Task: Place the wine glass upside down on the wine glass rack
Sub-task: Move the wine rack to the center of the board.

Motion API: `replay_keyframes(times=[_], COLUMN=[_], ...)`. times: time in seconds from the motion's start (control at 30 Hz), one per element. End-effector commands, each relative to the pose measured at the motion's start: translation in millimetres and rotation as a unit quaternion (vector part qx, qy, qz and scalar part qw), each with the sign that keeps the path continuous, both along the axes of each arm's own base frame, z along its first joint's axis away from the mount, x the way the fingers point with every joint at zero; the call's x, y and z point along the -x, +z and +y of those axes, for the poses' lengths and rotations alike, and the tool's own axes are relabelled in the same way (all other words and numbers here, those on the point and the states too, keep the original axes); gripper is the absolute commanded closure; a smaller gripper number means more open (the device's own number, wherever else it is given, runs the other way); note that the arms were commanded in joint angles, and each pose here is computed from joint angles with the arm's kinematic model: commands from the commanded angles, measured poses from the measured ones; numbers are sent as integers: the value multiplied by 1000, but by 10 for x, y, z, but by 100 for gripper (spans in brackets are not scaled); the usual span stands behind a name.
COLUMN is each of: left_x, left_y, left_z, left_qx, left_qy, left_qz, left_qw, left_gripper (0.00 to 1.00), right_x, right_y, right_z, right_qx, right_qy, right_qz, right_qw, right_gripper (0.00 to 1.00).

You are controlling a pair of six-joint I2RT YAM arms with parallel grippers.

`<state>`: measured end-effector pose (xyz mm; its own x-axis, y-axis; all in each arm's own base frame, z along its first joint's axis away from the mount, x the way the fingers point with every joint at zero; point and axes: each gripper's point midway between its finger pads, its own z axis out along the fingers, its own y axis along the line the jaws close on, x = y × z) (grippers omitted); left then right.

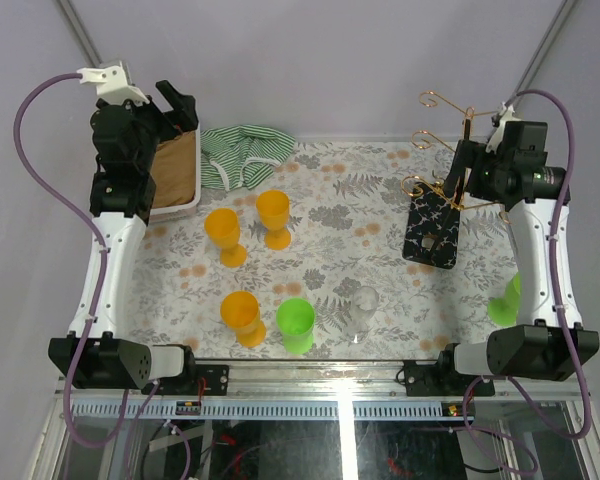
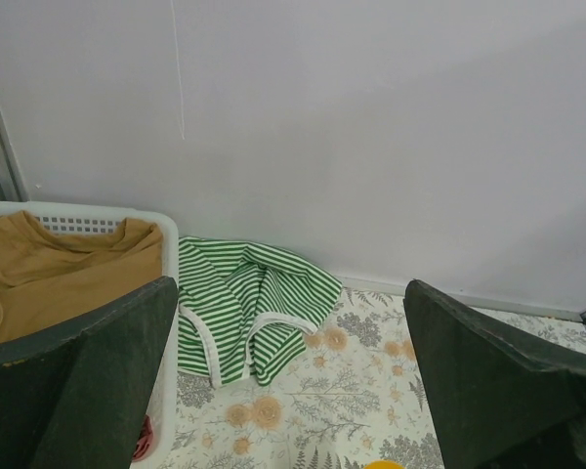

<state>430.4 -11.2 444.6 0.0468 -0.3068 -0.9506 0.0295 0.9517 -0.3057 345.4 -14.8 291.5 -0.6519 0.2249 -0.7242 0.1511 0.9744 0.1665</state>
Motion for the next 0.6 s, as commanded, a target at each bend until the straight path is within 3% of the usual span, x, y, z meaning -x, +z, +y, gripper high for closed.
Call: replay_keyframes(times=[0.0, 0.57], left_x=[40, 10], left_y=[165, 91], left_z=[-3, 18], left_qx=[-2, -2], left_qy=[1, 6], left_qz=[-34, -24], left_qw=[999, 1000], left_gripper=[0, 0], right_x=[-21, -339], right_y=[-42, -266], right_z=[61, 270], right_qx=[-16, -52], right_qy=[7, 64], right_qz=[-13, -68], right_qw=[1000, 994], right_gripper=[1, 1])
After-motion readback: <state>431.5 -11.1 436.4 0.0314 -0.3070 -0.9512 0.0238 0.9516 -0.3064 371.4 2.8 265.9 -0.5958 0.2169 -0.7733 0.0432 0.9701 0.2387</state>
